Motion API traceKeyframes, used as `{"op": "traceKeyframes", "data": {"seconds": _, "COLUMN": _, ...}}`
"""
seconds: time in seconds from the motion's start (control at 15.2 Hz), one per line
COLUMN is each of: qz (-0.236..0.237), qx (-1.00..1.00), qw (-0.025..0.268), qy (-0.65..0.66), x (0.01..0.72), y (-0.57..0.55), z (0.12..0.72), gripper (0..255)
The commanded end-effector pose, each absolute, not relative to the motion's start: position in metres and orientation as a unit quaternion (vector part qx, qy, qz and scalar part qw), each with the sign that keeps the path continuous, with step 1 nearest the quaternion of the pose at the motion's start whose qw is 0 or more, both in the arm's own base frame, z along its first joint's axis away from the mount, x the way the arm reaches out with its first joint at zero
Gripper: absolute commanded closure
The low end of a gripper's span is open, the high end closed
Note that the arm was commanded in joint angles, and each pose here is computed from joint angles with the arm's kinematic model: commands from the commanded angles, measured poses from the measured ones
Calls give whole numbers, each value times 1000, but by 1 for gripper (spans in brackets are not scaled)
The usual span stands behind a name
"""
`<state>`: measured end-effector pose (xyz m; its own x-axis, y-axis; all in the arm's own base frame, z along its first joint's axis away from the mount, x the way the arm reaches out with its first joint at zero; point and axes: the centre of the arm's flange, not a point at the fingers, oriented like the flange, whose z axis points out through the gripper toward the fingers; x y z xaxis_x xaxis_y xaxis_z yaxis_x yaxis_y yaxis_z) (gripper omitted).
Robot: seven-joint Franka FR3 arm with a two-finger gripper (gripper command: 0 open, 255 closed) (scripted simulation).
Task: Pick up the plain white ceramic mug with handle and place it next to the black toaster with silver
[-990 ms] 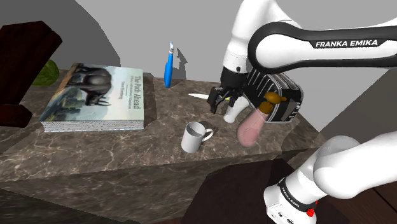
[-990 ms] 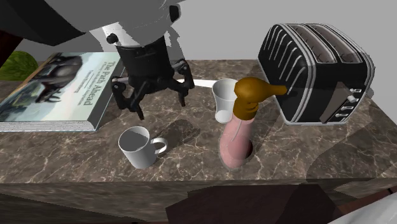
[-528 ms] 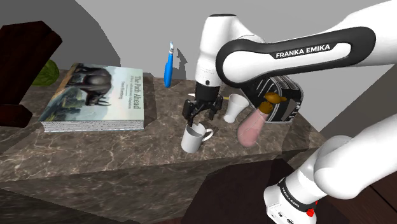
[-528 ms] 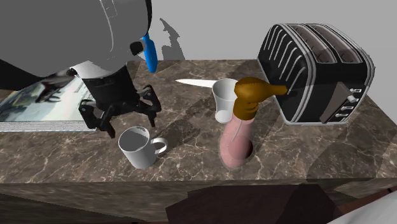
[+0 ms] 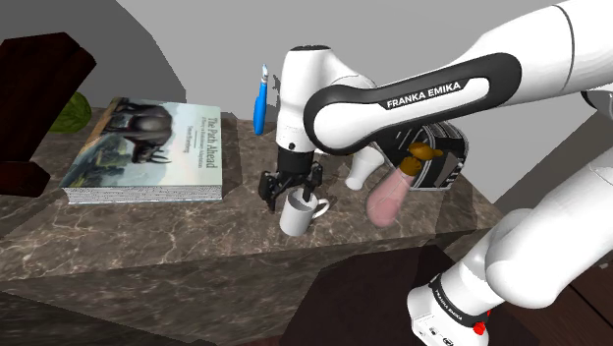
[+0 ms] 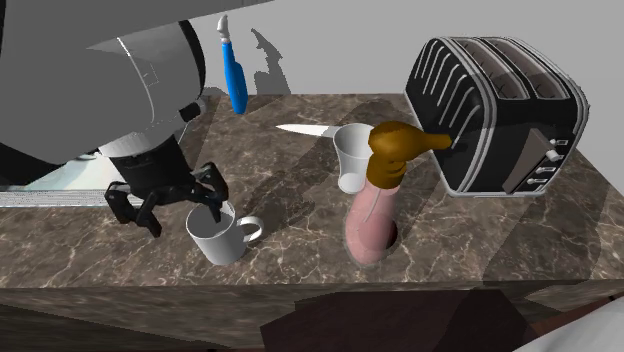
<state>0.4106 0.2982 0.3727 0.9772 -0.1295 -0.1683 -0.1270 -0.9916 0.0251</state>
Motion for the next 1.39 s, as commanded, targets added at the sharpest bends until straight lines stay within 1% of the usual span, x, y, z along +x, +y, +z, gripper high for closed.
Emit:
{"op": "traceKeyframes", "data": {"seconds": 0.0, "qz": -85, "qx": 994, "qw": 7, "qy": -65, "x": 409, "y": 298, "z": 360, "gripper": 0}}
{"op": "traceKeyframes", "data": {"seconds": 0.13, "qz": -85, "qx": 994, "qw": 7, "qy": -65, "x": 407, "y": 297, "z": 347, "gripper": 0}}
{"op": "traceKeyframes", "data": {"seconds": 0.66, "qz": -85, "qx": 994, "qw": 7, "qy": -65, "x": 407, "y": 297, "z": 347, "gripper": 0}}
{"op": "traceKeyframes", "data": {"seconds": 0.73, "qz": -85, "qx": 994, "qw": 7, "qy": -65, "x": 407, "y": 297, "z": 347, "gripper": 255}}
{"op": "traceKeyframes", "data": {"seconds": 1.32, "qz": -85, "qx": 994, "qw": 7, "qy": -65, "x": 407, "y": 297, "z": 347, "gripper": 255}}
